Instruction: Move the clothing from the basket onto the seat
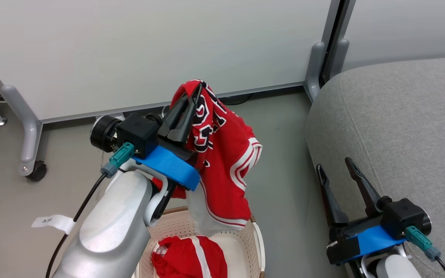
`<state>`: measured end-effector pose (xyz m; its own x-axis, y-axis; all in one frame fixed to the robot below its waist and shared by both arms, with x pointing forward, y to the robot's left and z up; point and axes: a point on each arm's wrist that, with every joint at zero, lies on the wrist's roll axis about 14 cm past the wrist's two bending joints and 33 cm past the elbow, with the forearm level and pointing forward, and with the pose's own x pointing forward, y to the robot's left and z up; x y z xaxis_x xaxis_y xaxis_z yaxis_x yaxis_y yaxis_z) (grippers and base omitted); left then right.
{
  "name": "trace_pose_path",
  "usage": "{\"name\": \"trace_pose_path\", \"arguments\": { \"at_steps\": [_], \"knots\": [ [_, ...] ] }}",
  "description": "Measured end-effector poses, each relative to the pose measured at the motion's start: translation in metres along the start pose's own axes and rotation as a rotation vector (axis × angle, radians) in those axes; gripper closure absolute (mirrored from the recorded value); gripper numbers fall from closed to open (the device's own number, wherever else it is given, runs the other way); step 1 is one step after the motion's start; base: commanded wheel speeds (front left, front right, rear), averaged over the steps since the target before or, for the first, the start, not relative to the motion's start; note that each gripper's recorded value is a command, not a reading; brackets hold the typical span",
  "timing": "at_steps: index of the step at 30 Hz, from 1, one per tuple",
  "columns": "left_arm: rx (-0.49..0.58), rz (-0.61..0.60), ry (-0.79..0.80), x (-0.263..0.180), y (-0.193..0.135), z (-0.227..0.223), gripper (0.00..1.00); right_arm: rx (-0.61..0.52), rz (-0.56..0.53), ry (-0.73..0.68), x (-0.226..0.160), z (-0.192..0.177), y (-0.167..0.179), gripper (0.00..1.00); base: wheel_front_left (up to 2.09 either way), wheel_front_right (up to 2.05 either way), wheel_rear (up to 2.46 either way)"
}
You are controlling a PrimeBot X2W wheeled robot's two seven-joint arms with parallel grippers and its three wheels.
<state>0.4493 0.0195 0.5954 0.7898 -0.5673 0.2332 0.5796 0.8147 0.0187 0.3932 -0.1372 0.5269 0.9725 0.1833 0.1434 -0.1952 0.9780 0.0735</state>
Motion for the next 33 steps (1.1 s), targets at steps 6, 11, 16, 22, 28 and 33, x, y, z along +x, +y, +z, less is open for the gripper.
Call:
{"name": "trace_pose_path", "arguments": {
  "at_steps": [6,11,16,22,28,33],
  "knots": [
    [0.002,-0.010,-0.023,-0.003,-0.005,0.011,1.00,0.004,0.009,-0.005,-0.003,0.002,0.004,0.00,0.00,0.00,0.00],
    [-0.003,-0.017,-0.021,-0.005,-0.008,0.011,1.00,0.006,0.011,-0.011,-0.003,0.004,0.005,0.00,0.00,0.00,0.00],
    [-0.007,-0.018,-0.017,-0.005,-0.008,0.008,1.00,-0.012,0.035,-0.032,0.002,0.011,0.011,0.00,0.00,0.00,0.00],
    [-0.014,-0.017,-0.012,-0.004,-0.008,0.005,1.00,-0.047,0.121,-0.087,0.020,0.028,0.035,0.00,0.00,0.00,0.00],
    [-0.016,-0.017,-0.014,-0.003,-0.008,0.005,1.00,-0.099,0.248,-0.149,0.039,0.049,0.066,0.00,0.00,0.00,0.00],
    [-0.010,-0.020,-0.019,-0.002,-0.007,0.006,1.00,-0.133,0.342,-0.186,0.053,0.061,0.091,0.00,0.00,0.00,0.00]
  ]
}}
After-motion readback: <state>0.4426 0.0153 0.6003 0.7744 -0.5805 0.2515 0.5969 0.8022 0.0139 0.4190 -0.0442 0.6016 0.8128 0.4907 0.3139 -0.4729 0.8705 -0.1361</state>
